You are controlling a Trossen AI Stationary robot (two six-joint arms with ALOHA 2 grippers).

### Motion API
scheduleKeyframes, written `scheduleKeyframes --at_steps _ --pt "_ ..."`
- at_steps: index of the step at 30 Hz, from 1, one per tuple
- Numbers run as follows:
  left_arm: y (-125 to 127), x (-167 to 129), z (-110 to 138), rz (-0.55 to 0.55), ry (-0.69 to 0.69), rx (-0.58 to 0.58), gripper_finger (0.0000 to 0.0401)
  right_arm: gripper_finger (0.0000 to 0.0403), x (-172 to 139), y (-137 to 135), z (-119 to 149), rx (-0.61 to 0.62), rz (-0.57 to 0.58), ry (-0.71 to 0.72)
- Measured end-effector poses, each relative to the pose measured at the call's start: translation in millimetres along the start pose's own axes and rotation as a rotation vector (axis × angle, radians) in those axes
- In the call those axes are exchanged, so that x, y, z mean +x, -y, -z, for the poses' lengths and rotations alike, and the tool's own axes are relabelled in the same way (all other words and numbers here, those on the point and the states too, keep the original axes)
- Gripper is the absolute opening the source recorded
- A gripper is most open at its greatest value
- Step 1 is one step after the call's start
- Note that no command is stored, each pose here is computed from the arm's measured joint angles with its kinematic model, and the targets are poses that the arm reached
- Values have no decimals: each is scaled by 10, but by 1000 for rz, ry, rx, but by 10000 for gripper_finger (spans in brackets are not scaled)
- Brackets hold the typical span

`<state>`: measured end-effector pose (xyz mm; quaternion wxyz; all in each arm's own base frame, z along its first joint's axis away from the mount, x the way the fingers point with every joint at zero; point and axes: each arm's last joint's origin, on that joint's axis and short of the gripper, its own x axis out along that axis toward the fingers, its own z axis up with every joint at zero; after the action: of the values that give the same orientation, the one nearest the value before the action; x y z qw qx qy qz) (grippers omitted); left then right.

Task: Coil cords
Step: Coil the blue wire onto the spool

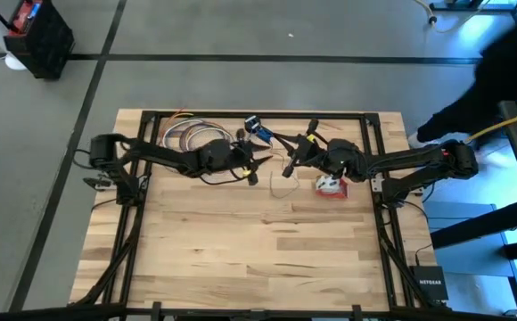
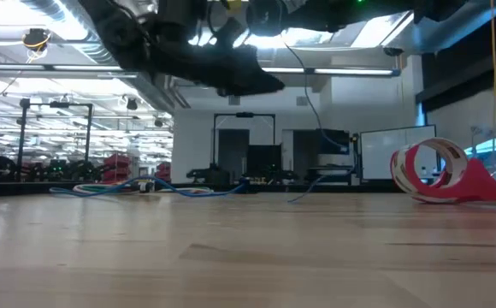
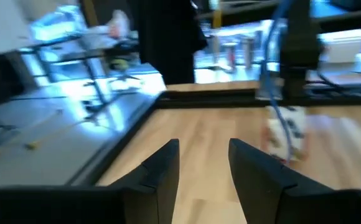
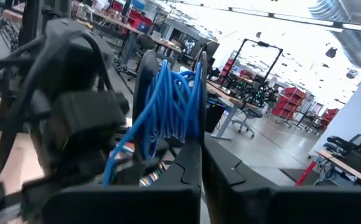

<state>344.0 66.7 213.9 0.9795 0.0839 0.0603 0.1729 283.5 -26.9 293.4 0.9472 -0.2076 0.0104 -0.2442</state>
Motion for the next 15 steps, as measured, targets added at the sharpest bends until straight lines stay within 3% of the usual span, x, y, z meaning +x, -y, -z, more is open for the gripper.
scheduleKeyframes --at_steps 6,15 --pt "95 120 -30 264 36 -45 131 1 0 -3 6 -4 -3 -6" --pt "96 135 -46 279 32 -59 131 1 0 -1 3 -2 -1 -3"
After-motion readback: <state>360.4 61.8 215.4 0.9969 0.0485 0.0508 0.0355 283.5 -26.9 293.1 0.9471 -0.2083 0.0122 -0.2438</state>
